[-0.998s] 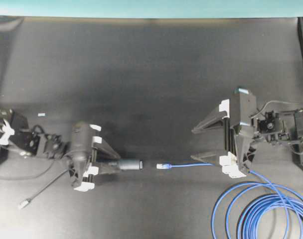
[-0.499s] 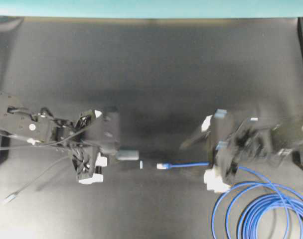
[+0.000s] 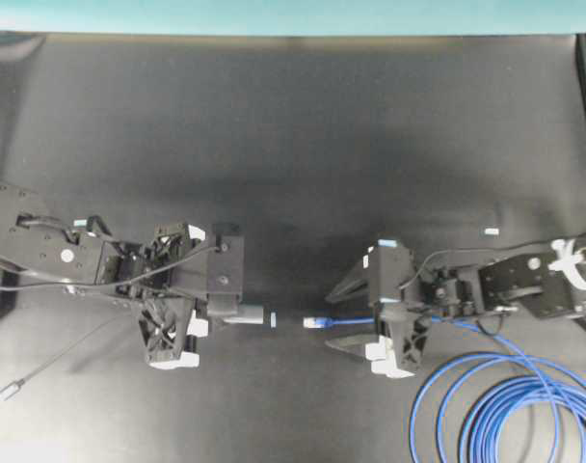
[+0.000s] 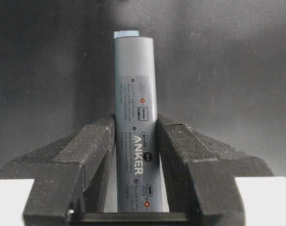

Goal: Insert the LAN cable into the hub.
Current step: 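Lift the hub and cable, raising both grippers off the table, then bring the blue plug toward the hub's port, aligning both grippers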

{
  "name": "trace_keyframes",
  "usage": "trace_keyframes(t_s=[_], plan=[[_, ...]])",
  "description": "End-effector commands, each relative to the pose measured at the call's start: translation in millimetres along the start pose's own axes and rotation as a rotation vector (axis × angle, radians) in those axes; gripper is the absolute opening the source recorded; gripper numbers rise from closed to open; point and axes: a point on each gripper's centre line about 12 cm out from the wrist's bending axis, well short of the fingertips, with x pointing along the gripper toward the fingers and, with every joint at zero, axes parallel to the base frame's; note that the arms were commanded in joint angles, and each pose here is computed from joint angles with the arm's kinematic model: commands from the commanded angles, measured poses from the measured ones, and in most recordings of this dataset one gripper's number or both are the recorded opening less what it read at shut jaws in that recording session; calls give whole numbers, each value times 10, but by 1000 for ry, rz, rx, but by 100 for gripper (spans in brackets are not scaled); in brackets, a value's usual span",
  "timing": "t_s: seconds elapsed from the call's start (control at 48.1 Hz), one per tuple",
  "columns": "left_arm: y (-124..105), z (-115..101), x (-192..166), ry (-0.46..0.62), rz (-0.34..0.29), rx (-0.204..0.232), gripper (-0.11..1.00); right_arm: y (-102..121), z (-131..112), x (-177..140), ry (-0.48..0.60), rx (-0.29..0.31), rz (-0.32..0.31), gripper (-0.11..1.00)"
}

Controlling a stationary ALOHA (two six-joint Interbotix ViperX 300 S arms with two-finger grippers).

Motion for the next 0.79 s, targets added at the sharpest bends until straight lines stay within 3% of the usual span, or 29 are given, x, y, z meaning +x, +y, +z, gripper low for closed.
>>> trace_keyframes(t_s=[0.0, 0.166, 0.374, 0.561, 0.769], plan=[[-23, 97, -65, -36, -6, 3, 29, 6, 20, 46, -9, -9, 2, 72], [-23, 100, -70, -38, -7, 3, 29, -3, 6, 49, -5, -7, 0, 57], [-24, 116, -90, -39, -6, 14, 29, 9, 24, 14, -42, 19, 6, 11], [-24, 271, -177, -51, -1, 55, 29, 77, 194, -89, -80, 77, 26, 11], [-23, 409, -158, 13, 12, 143, 29, 135, 406, -133, -47, 61, 27, 11]])
